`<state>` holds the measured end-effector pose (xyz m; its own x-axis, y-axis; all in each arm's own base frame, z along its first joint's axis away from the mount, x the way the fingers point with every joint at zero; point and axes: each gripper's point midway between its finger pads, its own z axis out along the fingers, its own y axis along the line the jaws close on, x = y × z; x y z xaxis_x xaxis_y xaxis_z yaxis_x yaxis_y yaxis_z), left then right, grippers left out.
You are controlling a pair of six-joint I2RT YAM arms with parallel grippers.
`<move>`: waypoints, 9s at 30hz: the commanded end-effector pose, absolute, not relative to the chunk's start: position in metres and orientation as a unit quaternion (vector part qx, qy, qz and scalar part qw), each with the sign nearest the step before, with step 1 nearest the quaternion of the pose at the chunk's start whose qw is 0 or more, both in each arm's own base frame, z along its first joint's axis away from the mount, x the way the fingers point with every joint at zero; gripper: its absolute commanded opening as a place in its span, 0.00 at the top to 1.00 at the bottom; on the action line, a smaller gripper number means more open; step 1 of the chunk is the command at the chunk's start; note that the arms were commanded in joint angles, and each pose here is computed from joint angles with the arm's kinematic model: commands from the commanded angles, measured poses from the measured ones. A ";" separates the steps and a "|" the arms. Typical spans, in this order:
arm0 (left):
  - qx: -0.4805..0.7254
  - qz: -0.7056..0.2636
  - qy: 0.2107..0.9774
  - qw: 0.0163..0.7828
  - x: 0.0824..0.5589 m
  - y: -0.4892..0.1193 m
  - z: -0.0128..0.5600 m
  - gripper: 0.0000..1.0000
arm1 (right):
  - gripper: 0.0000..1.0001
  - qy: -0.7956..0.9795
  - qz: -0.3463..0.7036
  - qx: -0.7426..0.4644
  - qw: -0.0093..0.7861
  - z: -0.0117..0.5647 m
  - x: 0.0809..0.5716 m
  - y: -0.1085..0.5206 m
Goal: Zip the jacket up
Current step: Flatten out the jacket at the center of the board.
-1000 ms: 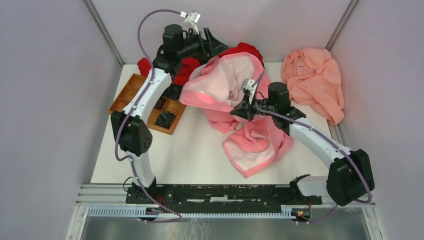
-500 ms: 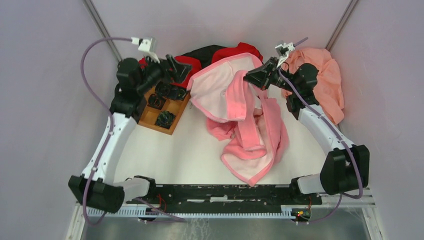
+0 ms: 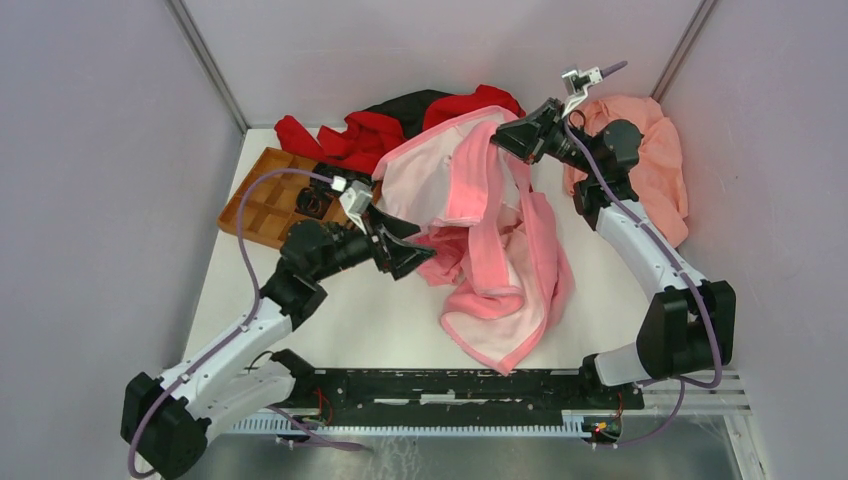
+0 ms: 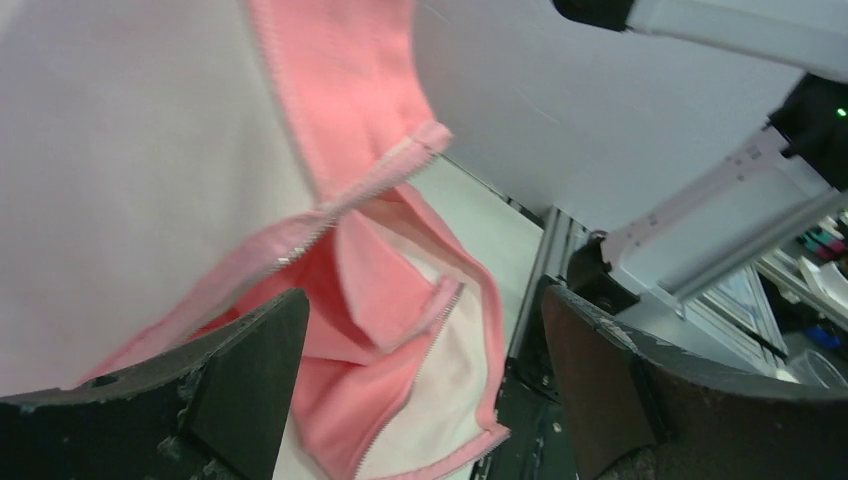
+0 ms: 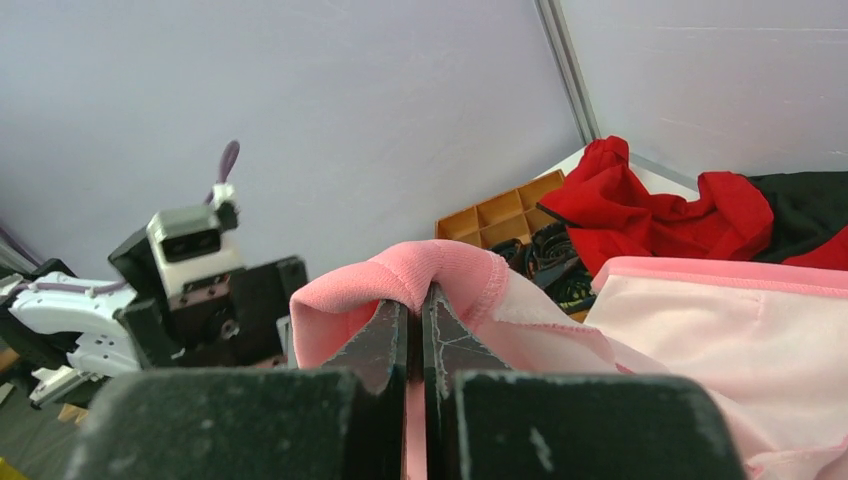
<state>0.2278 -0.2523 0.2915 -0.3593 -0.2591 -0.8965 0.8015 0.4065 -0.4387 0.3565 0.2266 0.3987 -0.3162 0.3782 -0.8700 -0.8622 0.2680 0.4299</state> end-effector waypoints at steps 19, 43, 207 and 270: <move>0.187 -0.445 0.706 0.518 0.252 -0.364 0.193 0.04 | 1.00 0.521 0.556 -0.188 0.620 0.458 0.355 0.210; 0.260 -0.371 0.701 0.550 0.324 -0.318 0.320 0.98 | 1.00 0.513 0.494 -0.106 0.694 0.477 0.408 0.141; 0.027 -0.173 0.493 0.852 0.232 -0.091 0.621 0.98 | 1.00 0.410 -0.104 -0.269 0.865 0.684 0.303 0.093; -0.080 0.024 0.644 0.760 0.481 -0.166 0.459 0.98 | 1.00 0.639 -0.120 -0.060 0.758 0.402 0.443 -0.043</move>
<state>0.5228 -0.1949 0.3560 -0.0782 -0.0238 -0.9967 -0.0985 0.9950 -0.0160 0.4626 -0.0726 0.3406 -0.0637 -0.2913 -0.9545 0.2057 0.9321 -0.2982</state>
